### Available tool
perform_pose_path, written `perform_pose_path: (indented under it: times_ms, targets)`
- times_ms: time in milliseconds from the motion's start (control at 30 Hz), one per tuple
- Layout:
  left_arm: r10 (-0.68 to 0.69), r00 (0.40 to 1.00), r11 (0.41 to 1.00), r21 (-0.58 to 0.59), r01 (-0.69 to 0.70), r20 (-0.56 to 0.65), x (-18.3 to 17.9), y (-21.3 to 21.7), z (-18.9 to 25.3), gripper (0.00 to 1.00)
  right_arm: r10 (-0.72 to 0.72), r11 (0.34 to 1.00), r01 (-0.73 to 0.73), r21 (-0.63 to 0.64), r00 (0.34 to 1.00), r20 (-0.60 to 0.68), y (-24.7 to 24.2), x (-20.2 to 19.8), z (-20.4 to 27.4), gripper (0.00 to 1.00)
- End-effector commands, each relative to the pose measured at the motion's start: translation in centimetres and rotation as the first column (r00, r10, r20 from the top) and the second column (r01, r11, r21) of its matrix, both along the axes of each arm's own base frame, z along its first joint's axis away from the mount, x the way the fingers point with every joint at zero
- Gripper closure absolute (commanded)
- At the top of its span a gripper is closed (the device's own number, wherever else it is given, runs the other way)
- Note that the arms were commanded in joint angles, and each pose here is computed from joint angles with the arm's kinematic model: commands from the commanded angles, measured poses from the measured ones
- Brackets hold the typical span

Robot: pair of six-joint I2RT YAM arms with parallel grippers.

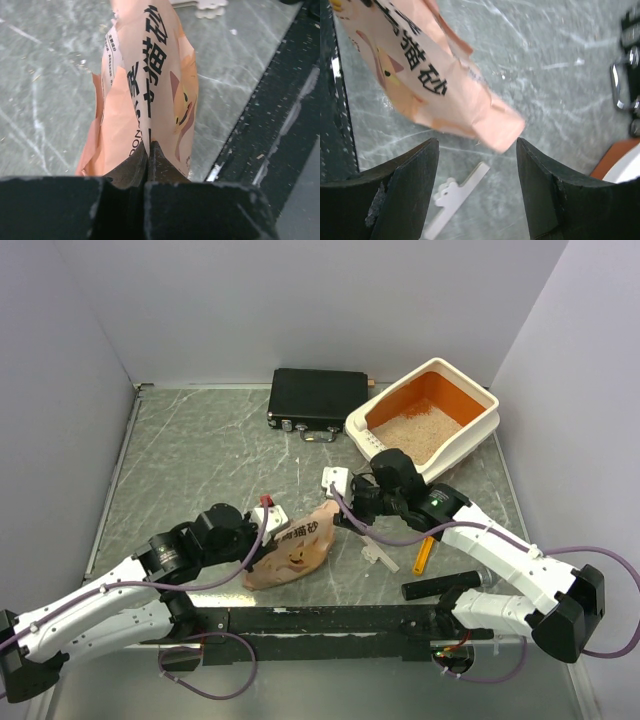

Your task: Fill the litter box with clean litter

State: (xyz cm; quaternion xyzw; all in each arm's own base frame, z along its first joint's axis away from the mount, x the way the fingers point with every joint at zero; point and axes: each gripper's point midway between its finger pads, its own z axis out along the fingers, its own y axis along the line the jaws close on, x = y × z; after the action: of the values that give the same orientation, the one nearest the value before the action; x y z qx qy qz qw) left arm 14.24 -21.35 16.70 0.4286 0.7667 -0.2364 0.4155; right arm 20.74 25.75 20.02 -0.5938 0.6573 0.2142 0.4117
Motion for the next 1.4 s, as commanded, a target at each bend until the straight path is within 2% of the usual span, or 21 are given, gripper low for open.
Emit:
perform_pose_path:
  times_ms: [0,367,833,1067,1100,1133,1167,1200,1367]
  targets:
    - [-0.101,0.991,0.984,-0.140,0.113,0.085,-0.5,-3.0,4.3,0.99,0.233,0.971,-0.237,0.014,0.963,0.134,1.4,-1.4,1.4,0.30]
    - [-0.094,0.991,0.982,-0.154,0.109,0.100,-0.6,-2.8,4.6,0.99,0.397,0.915,-0.397,0.067,0.918,0.007,3.1,-4.2,-1.6,0.31]
    - [-0.094,0.989,0.979,-0.168,0.112,0.112,-0.7,-2.8,5.0,0.99,0.438,0.893,-0.439,0.100,0.899,0.030,5.6,-3.1,-2.0,0.32]
    - [-0.082,0.990,0.980,-0.172,0.101,0.111,-0.6,-2.6,5.0,0.99,0.423,0.904,-0.416,0.099,0.903,-0.070,5.8,-3.2,-4.5,0.35]
    - [-0.082,0.990,0.979,-0.177,0.102,0.116,-0.6,-2.6,5.2,0.99,0.415,0.908,-0.407,0.098,0.906,-0.080,5.7,-3.3,-4.8,0.36]
    - [-0.076,0.990,0.979,-0.179,0.097,0.121,-0.6,-2.5,5.2,0.99,0.411,0.910,-0.403,0.097,0.907,-0.087,5.6,-3.4,-4.9,0.52]
    - [-0.075,0.989,0.979,-0.181,0.097,0.124,-0.6,-2.5,5.3,0.99,0.404,0.914,-0.396,0.091,0.910,-0.098,5.5,-3.4,-5.2,0.72]
    - [-0.070,0.989,0.978,-0.187,0.093,0.131,-0.5,-2.4,5.4,0.99,0.384,0.923,-0.378,0.076,0.916,-0.113,5.2,-3.3,-5.3,0.99]
    - [0.012,0.980,0.989,-0.148,0.018,0.200,1.5,-1.7,5.5,0.99,0.255,0.966,-0.258,0.005,0.951,-0.173,3.7,-2.5,-5.3,1.00]
